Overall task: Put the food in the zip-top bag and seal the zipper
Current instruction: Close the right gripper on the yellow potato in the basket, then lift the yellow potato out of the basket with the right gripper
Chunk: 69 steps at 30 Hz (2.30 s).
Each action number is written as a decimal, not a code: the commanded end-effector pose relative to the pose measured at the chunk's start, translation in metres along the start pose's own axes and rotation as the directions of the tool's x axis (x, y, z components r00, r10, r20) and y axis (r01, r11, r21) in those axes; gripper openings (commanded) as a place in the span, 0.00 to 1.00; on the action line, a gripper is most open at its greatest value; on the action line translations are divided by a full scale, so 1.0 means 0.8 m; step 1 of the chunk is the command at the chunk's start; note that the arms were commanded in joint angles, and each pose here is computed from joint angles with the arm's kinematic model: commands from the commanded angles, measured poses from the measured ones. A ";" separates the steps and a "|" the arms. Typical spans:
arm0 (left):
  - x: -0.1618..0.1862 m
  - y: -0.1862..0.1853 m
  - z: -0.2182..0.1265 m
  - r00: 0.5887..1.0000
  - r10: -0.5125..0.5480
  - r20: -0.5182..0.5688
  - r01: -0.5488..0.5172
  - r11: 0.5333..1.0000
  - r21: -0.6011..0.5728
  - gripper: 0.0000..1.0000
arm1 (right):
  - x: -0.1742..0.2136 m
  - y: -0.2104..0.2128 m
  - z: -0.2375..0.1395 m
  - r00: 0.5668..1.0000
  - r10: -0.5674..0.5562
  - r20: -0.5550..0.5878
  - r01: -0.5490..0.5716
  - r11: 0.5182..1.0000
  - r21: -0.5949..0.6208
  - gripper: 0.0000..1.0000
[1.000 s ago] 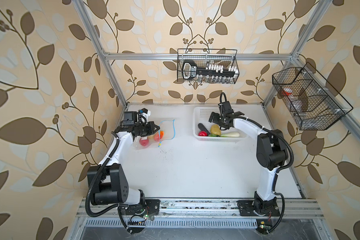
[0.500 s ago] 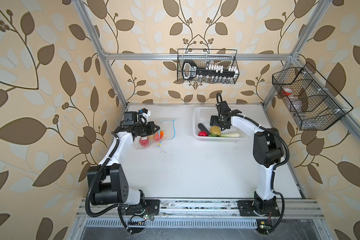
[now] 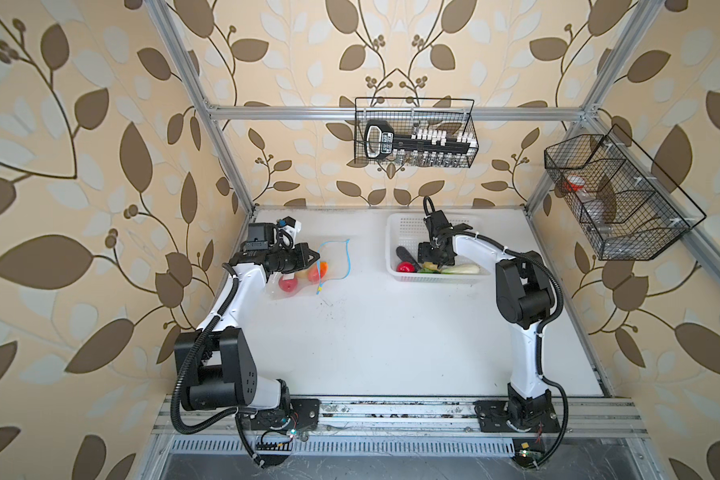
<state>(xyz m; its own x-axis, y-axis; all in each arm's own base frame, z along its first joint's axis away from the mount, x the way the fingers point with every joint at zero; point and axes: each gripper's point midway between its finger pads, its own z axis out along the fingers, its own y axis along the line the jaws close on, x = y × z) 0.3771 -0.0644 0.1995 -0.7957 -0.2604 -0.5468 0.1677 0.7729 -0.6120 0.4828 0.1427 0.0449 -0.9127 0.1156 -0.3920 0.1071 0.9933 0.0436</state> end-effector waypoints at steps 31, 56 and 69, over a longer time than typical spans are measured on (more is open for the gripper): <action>-0.013 -0.012 -0.017 0.997 0.060 0.053 -0.060 0.998 0.007 0.00 | -0.038 -0.012 -0.044 0.965 0.246 0.093 -0.222 0.951 -0.216 0.36; -0.012 -0.011 -0.015 0.998 0.053 0.044 -0.053 0.999 0.012 0.00 | -0.050 -0.005 -0.076 0.888 0.455 0.070 -0.374 0.801 -0.468 0.33; -0.012 -0.010 -0.016 0.997 0.057 0.048 -0.057 0.998 0.009 0.00 | -0.060 0.002 -0.108 0.858 0.502 0.106 -0.372 0.751 -0.546 0.33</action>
<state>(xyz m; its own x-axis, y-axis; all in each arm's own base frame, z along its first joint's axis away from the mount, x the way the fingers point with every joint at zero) 0.3769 -0.0641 0.2007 -0.7933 -0.2596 -0.5507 0.1702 0.7739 -0.6100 0.4927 0.1335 0.1220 -0.7114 0.5770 -0.4012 0.2392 0.7355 0.6339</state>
